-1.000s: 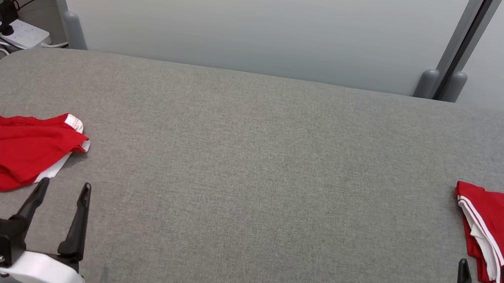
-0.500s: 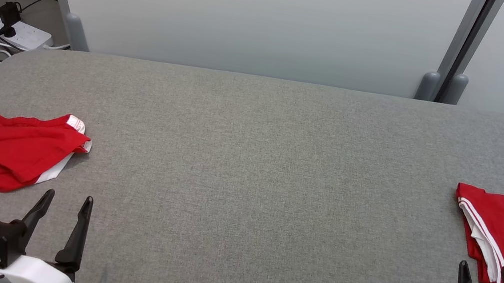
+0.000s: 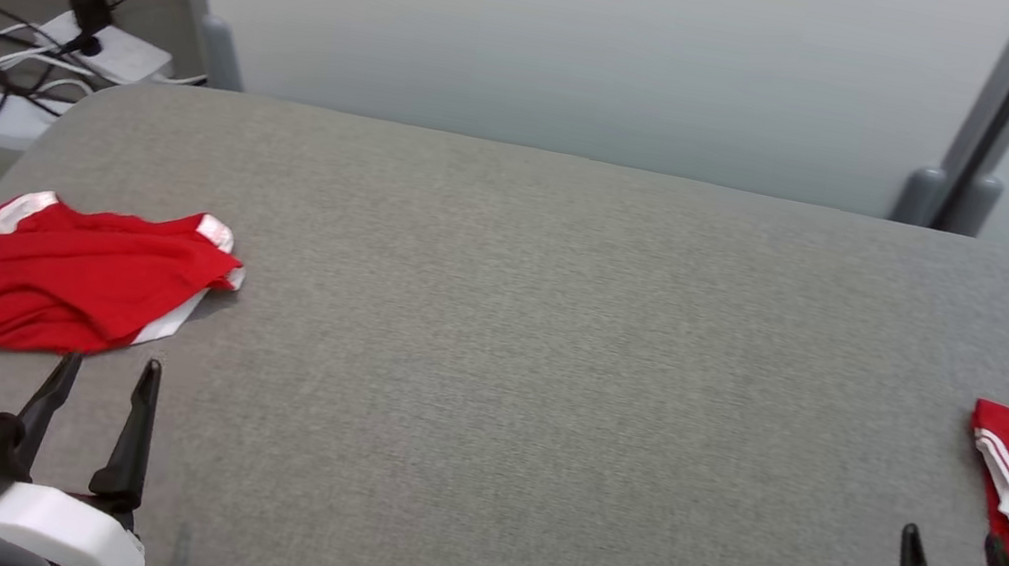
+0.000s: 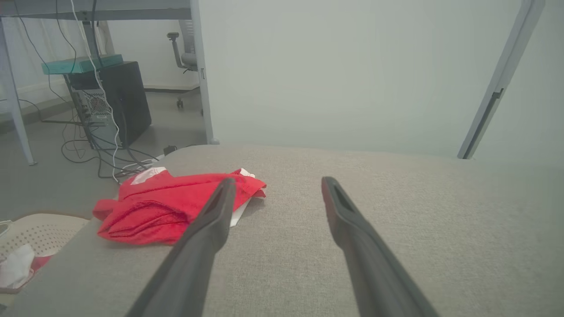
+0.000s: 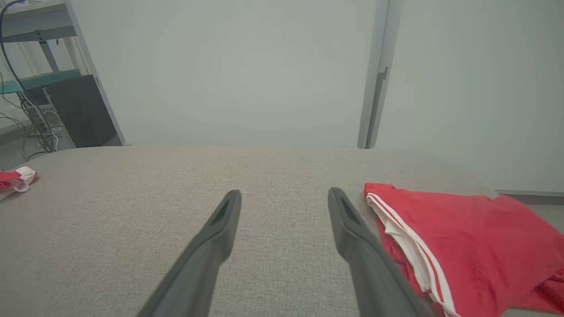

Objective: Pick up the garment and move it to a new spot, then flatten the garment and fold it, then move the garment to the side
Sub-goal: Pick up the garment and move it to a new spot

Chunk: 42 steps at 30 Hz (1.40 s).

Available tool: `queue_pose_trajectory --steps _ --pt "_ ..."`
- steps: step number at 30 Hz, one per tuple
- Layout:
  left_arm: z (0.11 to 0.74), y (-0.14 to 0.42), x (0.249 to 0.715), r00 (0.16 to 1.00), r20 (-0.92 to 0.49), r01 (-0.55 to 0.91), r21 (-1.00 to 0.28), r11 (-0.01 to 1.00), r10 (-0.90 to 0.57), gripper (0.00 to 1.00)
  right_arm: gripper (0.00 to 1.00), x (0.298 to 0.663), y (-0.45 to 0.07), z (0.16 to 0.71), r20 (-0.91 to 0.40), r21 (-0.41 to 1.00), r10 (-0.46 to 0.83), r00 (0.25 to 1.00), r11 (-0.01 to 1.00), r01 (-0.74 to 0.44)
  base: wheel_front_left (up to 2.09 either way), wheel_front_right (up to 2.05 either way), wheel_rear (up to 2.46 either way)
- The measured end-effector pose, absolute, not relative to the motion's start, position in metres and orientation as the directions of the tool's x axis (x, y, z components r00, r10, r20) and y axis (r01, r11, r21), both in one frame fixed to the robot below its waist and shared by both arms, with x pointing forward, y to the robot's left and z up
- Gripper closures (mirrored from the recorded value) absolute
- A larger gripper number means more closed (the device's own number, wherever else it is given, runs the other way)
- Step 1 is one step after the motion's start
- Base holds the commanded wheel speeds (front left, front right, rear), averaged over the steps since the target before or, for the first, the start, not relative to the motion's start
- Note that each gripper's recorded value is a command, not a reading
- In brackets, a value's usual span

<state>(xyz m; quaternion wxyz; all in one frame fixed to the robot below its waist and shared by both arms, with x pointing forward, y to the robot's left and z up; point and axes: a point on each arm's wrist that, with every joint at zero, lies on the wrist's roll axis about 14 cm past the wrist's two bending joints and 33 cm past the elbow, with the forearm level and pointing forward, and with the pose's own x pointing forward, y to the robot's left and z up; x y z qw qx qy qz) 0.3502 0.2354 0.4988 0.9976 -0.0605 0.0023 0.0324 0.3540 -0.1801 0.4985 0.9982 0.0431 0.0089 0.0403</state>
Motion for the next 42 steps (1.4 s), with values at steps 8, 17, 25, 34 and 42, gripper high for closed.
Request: queue_pose_trajectory --steps 8,17,25,34,42 --pt "0.511 0.287 0.319 0.969 0.032 -0.237 -0.140 0.961 0.244 0.00 0.00 0.372 -0.124 0.501 -0.007 0.086 0.250 0.968 0.965 -0.248 0.00 0.00 0.00" --pt "0.507 0.330 0.265 0.911 0.027 -0.403 -0.152 0.903 0.411 0.00 0.00 0.386 -0.067 0.502 -0.006 0.088 0.402 0.916 0.912 -0.400 0.00 0.00 0.00" --pt "0.503 0.342 0.247 0.888 0.020 -0.451 -0.163 0.878 0.460 0.00 0.00 0.388 -0.047 0.503 -0.004 0.092 0.450 0.893 0.889 -0.448 0.00 0.00 0.00" --pt "0.504 0.336 0.261 0.906 -0.002 -0.416 -0.173 0.893 0.422 0.00 0.00 0.387 -0.054 0.495 -0.024 0.110 0.432 0.902 0.897 -0.427 0.00 0.00 0.00" --pt "0.609 0.344 0.350 0.946 0.165 -0.264 -0.114 0.958 0.280 0.00 0.00 0.400 -0.069 0.493 -0.020 0.123 0.391 0.920 0.914 -0.385 0.00 0.00 0.00"
